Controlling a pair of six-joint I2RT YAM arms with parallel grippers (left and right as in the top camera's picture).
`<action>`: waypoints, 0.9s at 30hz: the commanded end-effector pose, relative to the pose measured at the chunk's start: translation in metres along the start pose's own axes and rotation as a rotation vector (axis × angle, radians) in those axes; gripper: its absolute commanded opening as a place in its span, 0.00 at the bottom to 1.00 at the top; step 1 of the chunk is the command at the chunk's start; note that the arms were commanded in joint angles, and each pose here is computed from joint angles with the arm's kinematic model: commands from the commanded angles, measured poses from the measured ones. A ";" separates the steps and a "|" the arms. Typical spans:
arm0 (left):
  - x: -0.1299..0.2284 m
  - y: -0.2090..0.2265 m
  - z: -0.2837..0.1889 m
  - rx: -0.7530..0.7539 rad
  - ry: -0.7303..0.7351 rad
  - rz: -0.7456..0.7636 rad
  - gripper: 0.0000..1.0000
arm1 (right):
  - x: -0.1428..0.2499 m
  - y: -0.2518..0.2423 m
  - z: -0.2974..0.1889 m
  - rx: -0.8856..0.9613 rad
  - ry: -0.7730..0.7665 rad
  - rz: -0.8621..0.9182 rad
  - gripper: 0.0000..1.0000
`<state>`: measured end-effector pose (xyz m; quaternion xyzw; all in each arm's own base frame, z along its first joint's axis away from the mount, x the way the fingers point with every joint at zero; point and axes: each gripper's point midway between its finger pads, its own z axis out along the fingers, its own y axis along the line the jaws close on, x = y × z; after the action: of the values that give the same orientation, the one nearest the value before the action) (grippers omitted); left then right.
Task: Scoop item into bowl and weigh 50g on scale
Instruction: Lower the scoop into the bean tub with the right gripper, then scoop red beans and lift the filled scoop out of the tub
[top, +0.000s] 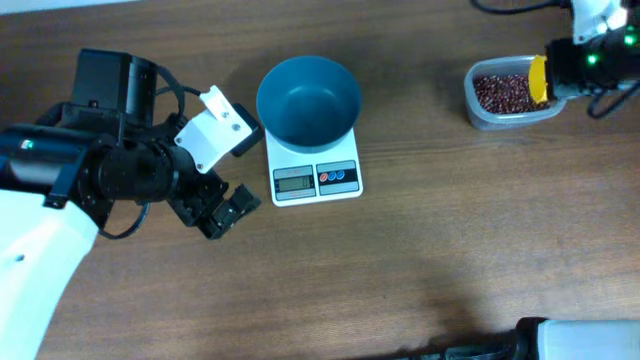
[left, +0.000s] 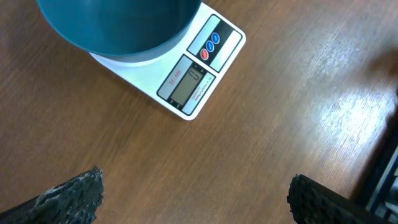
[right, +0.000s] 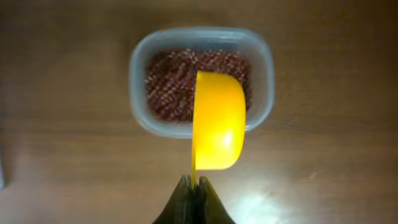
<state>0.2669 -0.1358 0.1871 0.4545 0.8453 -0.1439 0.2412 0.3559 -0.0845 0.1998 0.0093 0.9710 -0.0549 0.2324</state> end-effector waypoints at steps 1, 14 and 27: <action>0.001 -0.002 0.002 0.011 0.001 -0.012 0.99 | -0.020 -0.028 0.012 0.134 -0.023 -0.123 0.04; 0.001 -0.002 0.002 0.011 0.001 -0.012 0.99 | -0.007 -0.045 0.115 0.205 0.163 -0.209 0.04; 0.001 -0.002 0.002 0.011 0.001 -0.012 0.99 | 0.025 0.002 0.135 -0.260 0.215 0.108 0.04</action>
<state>0.2669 -0.1359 0.1871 0.4546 0.8452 -0.1440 0.2413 0.4010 -0.1067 0.0775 0.0081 0.9904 0.0047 0.1377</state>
